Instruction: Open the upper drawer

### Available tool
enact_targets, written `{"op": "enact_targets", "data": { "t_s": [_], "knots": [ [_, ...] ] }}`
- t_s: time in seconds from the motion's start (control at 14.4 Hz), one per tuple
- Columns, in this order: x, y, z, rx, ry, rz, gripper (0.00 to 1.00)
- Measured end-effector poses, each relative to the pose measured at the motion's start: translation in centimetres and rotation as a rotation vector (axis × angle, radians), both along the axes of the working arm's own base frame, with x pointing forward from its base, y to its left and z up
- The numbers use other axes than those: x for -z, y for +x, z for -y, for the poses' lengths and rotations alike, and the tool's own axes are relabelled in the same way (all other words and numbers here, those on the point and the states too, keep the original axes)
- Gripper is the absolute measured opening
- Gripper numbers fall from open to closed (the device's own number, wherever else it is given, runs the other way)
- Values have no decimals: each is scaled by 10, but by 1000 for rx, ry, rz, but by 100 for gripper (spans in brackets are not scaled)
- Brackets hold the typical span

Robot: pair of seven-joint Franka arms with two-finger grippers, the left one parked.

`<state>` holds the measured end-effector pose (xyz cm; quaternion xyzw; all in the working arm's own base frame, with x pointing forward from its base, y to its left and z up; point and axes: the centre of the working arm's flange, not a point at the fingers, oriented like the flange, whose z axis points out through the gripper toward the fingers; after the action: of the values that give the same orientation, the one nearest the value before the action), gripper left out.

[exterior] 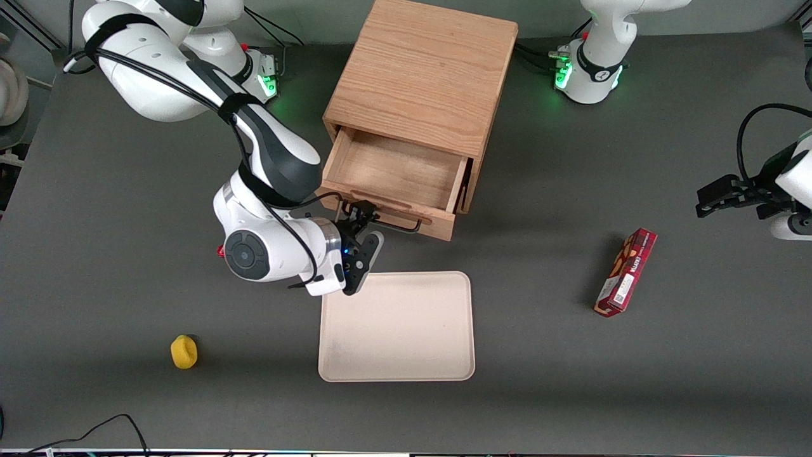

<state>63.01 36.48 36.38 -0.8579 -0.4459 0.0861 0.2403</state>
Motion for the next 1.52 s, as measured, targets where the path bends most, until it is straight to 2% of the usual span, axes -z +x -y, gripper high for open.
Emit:
{"op": "enact_targets", "data": {
  "t_s": [0.35,0.97,1.32,1.52],
  "knots": [
    [-9,22,12,13,-16,69,100],
    [-5,52,49,-60,-28,177,100],
    [-8,65,62,-76,-21,221,100],
    [-18,64,58,-92,-11,230,100]
  ]
}}
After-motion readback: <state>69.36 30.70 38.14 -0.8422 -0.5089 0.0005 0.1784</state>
